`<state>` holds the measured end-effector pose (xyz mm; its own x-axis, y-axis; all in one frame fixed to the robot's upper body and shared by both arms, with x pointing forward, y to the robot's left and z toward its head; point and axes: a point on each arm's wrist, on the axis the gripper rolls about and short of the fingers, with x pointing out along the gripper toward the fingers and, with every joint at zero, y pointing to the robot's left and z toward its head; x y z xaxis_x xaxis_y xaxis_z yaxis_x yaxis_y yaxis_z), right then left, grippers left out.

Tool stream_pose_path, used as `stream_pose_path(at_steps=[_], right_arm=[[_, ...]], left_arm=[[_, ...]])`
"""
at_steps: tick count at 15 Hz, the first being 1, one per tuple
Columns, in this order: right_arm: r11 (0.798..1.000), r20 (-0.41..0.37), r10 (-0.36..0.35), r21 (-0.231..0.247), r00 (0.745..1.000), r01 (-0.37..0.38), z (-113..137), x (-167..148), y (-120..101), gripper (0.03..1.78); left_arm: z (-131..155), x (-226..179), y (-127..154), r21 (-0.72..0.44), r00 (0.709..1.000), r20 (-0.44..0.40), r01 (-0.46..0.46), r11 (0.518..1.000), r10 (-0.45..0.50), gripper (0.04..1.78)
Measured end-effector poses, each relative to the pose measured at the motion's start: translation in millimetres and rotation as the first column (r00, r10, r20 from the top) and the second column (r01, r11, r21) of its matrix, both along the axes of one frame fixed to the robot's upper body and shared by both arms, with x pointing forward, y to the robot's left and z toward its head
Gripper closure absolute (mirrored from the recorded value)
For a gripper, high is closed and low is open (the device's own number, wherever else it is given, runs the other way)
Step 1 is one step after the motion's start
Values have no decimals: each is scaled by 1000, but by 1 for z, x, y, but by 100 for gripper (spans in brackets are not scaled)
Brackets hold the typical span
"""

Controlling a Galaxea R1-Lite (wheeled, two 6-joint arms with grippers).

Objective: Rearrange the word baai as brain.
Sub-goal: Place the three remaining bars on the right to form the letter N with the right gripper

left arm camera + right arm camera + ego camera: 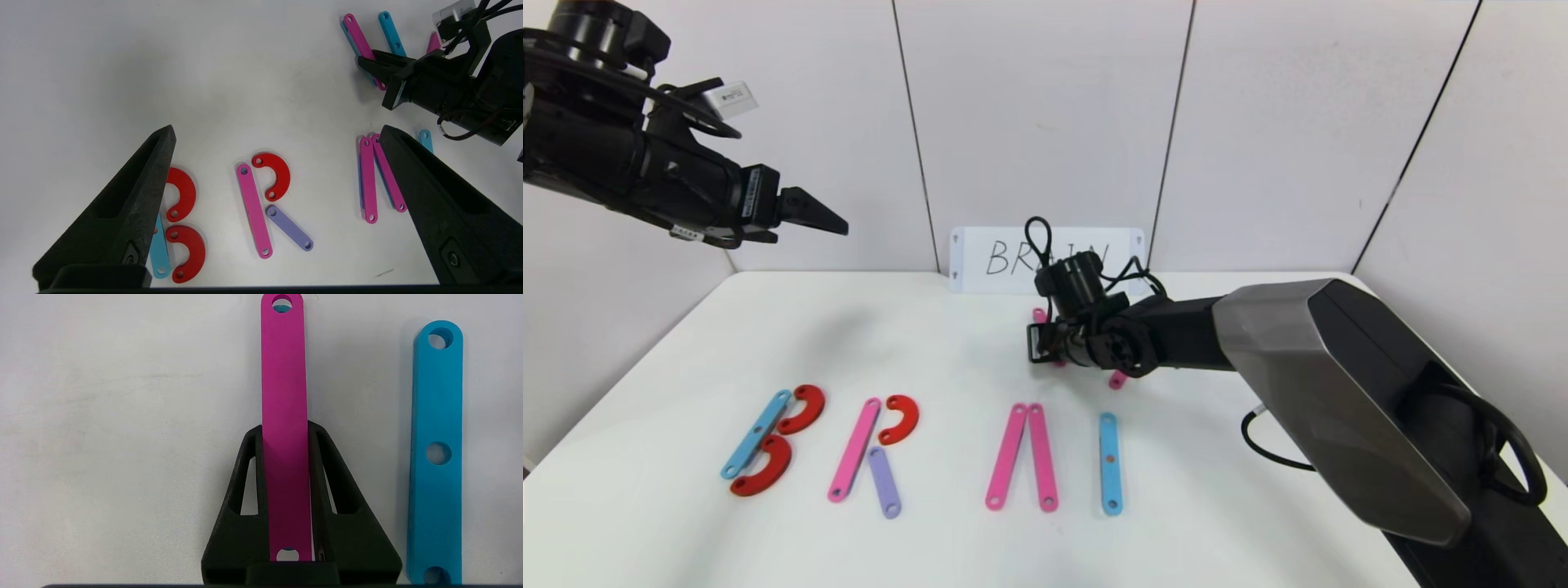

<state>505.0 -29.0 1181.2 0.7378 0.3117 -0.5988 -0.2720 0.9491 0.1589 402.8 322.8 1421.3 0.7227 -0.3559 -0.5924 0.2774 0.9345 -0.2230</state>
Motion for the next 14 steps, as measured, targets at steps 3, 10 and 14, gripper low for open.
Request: stream_pose_path(at_steps=[3, 10, 14], right_arm=[[1000, 2, -2, 1, 1000, 2, 4, -1, -1, 151], [997, 51, -77, -4, 996, 78, 55, -26, -24, 151], [985, 2, -167, -45, 986, 167, 63, -63, -53, 151]], left_arm=[[0, 0, 0, 0, 1000, 1, 0, 1000, 0, 8], [1, 0, 0, -1, 1000, 3, 0, 1000, 0, 8], [2, -2, 0, -1, 1000, 6, 3, 1000, -3, 8]])
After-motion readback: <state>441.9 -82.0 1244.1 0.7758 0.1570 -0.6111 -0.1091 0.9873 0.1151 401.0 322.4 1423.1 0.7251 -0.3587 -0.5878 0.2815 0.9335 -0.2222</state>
